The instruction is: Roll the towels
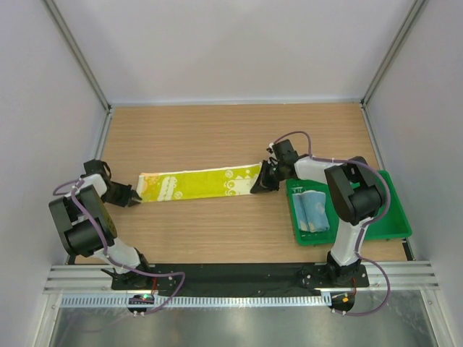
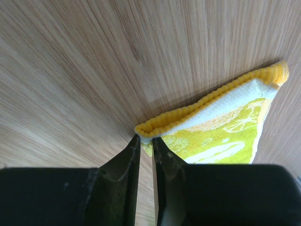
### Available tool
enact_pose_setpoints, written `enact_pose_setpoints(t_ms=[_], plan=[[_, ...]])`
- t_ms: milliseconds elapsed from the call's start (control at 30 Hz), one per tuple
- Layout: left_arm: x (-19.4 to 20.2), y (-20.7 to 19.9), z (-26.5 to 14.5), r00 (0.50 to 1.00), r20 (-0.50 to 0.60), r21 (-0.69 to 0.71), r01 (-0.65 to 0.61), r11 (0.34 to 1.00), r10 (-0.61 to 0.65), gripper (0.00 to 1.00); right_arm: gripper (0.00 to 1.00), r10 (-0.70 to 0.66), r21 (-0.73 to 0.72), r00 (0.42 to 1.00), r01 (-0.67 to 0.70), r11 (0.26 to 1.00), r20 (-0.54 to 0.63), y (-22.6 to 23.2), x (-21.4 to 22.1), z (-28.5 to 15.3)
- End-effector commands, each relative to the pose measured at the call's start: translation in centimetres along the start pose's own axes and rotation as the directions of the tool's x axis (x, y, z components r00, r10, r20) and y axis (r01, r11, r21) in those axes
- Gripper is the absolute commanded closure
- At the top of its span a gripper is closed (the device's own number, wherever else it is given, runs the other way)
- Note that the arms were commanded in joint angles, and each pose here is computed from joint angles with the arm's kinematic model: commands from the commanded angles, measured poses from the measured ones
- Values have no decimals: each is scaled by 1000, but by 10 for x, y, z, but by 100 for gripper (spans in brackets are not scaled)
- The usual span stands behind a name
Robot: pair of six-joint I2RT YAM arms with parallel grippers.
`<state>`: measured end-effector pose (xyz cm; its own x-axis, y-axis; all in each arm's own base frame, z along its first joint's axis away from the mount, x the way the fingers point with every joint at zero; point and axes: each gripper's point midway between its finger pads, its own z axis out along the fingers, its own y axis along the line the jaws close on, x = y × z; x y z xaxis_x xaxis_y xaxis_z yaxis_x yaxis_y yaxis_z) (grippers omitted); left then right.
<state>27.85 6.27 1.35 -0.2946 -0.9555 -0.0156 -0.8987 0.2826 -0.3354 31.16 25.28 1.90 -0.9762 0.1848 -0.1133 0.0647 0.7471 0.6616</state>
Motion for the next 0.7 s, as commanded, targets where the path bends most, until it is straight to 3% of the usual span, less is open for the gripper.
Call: enact_pose_setpoints(t_ms=[0,233,400,667], plan=[[-18,23,5,997,80,-108,-3,994,11,83,97,-48,147,997,39,988,58,-15,-14,-27],[-19,17,0,996,87,-79,-8,997,15,83,99,-98,361,990,54,931,104,-38,-36,-56],[-21,4,-10,995,98,-27,-25,999,27,78,97,-162,373,973,92,923,162,-16,-53,-85],[-15,-26,-35,993,52,99,-111,989,106,45,61,-126,213,957,70,975,263,37,-42,-128]])
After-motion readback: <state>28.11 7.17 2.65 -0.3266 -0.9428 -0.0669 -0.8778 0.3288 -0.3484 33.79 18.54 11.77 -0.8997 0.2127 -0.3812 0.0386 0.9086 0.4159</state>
